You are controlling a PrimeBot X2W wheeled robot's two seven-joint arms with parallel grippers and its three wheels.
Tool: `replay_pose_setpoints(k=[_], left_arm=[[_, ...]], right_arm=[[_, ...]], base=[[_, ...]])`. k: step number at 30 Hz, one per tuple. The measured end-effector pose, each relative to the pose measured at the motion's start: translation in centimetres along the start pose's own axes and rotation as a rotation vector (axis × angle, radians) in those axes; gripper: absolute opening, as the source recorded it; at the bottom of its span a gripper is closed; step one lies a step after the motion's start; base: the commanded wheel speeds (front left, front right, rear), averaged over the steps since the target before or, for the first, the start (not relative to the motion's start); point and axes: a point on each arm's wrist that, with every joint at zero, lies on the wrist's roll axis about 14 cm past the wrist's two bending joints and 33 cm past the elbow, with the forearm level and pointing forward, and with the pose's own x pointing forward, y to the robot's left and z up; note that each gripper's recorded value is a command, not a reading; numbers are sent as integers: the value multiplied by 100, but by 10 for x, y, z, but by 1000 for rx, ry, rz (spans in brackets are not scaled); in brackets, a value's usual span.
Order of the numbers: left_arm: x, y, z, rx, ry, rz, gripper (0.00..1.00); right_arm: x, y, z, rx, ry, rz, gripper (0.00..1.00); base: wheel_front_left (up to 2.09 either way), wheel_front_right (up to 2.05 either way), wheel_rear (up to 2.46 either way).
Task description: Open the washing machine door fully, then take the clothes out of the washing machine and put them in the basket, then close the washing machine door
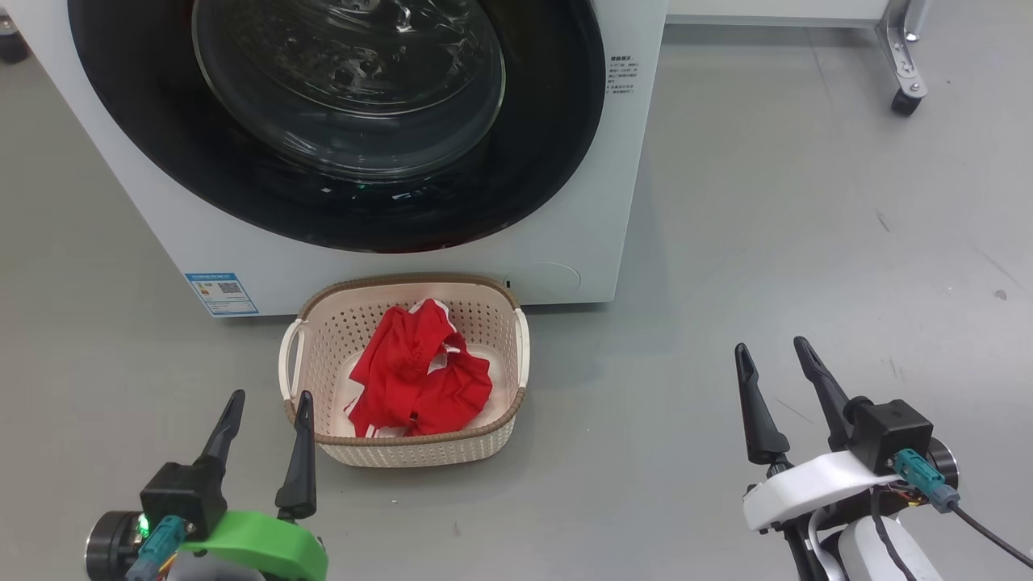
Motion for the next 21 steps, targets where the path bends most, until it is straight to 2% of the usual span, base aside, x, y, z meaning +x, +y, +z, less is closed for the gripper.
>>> replay_pose_setpoints(k=[12,13,21], left_arm=[[-2,0,0,-1,4,5,100],[-2,0,-2,-1,10,6,0],[-11,-1,-30,-31,97,21,0]], right_arm=[[0,3,1,-13,-4,7,100],[0,3,-1,-12,2,5,0],[-19,-1,-34,11,106,-23,0]], base=[[0,0,0],[0,0,0],[0,0,0]])
